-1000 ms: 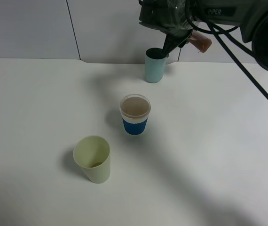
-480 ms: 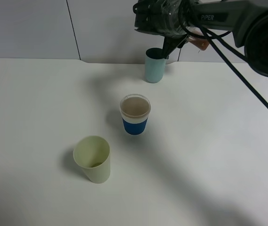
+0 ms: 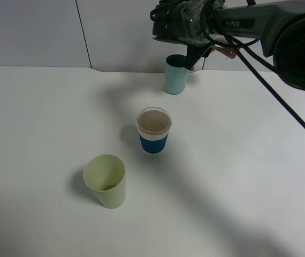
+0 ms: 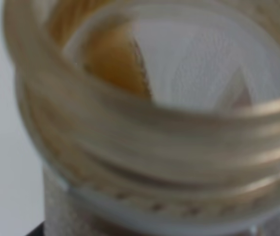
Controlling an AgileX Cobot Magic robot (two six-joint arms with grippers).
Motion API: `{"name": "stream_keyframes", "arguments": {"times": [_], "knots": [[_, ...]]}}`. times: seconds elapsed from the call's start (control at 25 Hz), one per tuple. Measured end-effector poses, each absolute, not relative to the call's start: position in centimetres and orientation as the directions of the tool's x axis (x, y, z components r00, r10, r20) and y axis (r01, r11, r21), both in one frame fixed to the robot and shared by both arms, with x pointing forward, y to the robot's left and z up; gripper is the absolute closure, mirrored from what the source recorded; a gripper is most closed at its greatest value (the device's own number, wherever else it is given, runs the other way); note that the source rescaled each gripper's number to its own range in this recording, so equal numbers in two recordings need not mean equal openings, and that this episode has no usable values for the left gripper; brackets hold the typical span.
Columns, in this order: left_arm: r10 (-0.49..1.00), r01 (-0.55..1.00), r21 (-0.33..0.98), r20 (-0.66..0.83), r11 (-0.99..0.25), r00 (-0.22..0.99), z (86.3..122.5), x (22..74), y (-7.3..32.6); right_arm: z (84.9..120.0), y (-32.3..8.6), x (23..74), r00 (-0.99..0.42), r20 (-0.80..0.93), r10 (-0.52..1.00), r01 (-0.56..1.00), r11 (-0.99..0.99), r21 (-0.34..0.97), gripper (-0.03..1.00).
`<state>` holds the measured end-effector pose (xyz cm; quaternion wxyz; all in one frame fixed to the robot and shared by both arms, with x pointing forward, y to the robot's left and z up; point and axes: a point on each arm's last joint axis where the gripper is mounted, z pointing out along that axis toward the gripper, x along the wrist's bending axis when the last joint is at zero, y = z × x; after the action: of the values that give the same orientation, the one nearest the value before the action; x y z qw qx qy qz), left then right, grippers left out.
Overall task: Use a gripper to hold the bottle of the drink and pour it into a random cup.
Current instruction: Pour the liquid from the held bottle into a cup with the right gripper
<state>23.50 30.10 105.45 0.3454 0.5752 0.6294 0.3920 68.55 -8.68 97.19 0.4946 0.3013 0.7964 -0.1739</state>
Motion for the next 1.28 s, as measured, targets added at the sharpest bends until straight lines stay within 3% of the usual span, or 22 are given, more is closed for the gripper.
{"name": "stream_keyframes", "arguments": {"times": [0.32, 1.28], "knots": [[0.995, 0.453, 0.891, 0.016, 0.031, -0.1, 105.45, 23.5, 30.1, 97.31, -8.34, 68.44, -0.366, -0.899, 0.242, 0.619, 0.784, -0.041, 0.97], [0.995, 0.452, 0.891, 0.016, 0.031, -0.1, 105.45, 23.5, 30.1, 97.4, -8.25, 68.38, -0.365, -0.903, 0.227, 0.617, 0.786, -0.052, 0.97]]}}
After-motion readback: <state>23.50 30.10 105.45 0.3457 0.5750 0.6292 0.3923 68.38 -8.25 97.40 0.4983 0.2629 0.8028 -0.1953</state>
